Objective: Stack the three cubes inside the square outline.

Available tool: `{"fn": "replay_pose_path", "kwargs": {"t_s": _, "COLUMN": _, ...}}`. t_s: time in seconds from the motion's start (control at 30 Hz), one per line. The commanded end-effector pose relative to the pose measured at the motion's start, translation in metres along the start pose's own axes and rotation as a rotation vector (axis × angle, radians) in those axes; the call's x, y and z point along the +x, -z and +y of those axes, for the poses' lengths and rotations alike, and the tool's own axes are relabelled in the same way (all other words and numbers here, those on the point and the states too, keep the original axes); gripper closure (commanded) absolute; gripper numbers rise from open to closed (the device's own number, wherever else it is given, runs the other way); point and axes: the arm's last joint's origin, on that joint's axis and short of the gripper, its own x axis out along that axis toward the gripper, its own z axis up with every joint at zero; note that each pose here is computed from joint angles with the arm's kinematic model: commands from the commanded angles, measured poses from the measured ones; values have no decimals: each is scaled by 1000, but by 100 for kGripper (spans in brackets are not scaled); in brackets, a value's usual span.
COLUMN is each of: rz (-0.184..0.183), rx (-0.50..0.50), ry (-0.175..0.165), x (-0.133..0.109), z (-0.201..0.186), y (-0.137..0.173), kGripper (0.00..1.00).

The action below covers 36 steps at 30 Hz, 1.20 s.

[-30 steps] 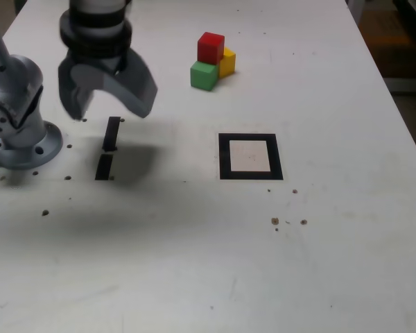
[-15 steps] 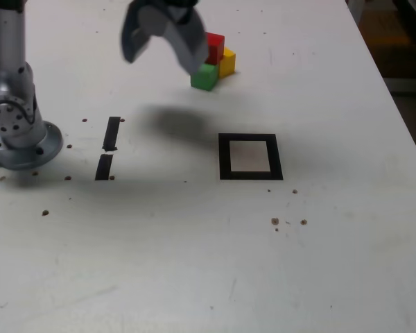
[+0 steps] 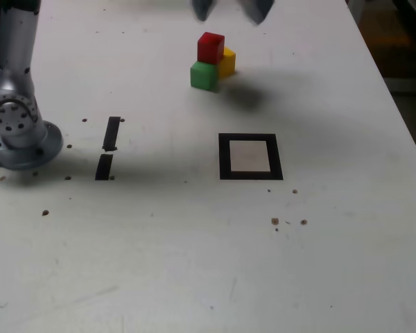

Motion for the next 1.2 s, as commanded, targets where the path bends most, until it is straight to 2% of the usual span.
{"fn": "replay_pose_path", "kwargs": {"t_s": 0.0, "rz": 17, "rx": -7, "ry": 4, "x": 8, "z": 2, "y": -1, "kGripper": 3}}
{"fn": "replay_pose_path", "kwargs": {"t_s": 0.2, "rz": 84, "rx": -26, "ry": -1, "x": 27, "z": 2, "y": 5, "kGripper": 3}}
{"fn": "replay_pose_path", "kwargs": {"t_s": 0.37, "rz": 103, "rx": -31, "ry": 2, "x": 39, "z": 3, "y": 2, "kGripper": 3}}
{"fn": "replay_pose_path", "kwargs": {"t_s": 0.57, "rz": 124, "rx": -50, "ry": 39, "x": 69, "z": 6, "y": -5, "kGripper": 11}}
{"fn": "replay_pose_path", "kwargs": {"t_s": 0.7, "rz": 118, "rx": -69, "ry": 43, "x": 81, "z": 7, "y": -6, "kGripper": 25}}
{"fn": "replay_pose_path", "kwargs": {"t_s": 0.93, "rz": 78, "rx": -97, "ry": 27, "x": 74, "z": 6, "y": -4, "kGripper": 62}}
{"fn": "replay_pose_path", "kwargs": {"t_s": 1.17, "rz": 53, "rx": -95, "ry": 46, "x": 72, "z": 5, "y": -3, "kGripper": 81}}
